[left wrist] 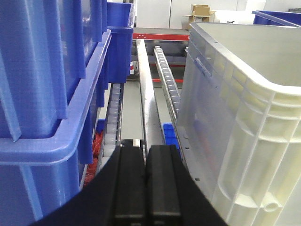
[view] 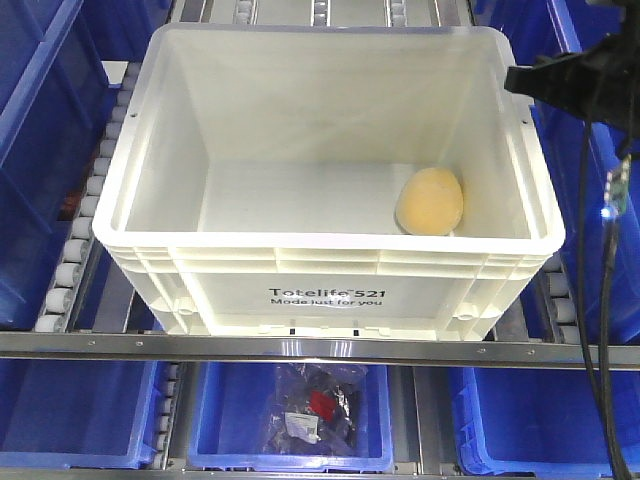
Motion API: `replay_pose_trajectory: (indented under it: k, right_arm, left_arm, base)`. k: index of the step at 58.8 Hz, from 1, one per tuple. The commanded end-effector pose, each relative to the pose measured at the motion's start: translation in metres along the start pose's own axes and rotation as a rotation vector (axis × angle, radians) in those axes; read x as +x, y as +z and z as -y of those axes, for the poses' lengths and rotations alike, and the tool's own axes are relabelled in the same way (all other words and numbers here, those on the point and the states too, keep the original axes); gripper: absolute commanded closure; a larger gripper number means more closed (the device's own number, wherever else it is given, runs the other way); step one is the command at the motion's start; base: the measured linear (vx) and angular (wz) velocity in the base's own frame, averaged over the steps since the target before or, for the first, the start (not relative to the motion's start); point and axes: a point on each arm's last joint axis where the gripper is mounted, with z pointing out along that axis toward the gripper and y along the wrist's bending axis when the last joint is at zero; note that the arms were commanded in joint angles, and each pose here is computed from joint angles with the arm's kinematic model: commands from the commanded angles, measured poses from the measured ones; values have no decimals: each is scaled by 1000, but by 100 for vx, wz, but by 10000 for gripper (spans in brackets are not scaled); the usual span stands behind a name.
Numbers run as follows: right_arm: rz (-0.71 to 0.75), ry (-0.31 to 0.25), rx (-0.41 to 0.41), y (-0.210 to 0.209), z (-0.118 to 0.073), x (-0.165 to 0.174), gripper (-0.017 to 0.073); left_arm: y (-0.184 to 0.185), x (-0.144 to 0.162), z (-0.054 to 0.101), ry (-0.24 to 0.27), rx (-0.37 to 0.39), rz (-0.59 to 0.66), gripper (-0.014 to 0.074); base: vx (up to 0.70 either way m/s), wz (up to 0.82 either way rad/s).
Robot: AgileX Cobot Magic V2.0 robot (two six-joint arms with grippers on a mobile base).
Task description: Place moving items into box and shelve
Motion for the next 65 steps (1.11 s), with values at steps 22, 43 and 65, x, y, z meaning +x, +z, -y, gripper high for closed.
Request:
replay_pose_trajectory:
  k: [22,43,65]
  right_arm:
    - [297,19,121,-140,13,0,306]
    - [427,52,233,-204,29,62,318]
    - [448,51,184,-214,28,107,317]
  left_arm:
    - [0,-1,-1,-17,-3,65,600]
    - [0,-1,-1,-17,-3,65,600]
    - [0,-1,-1,-17,-3,65,600]
  base:
    - [0,0]
    - [0,0]
    - [0,0]
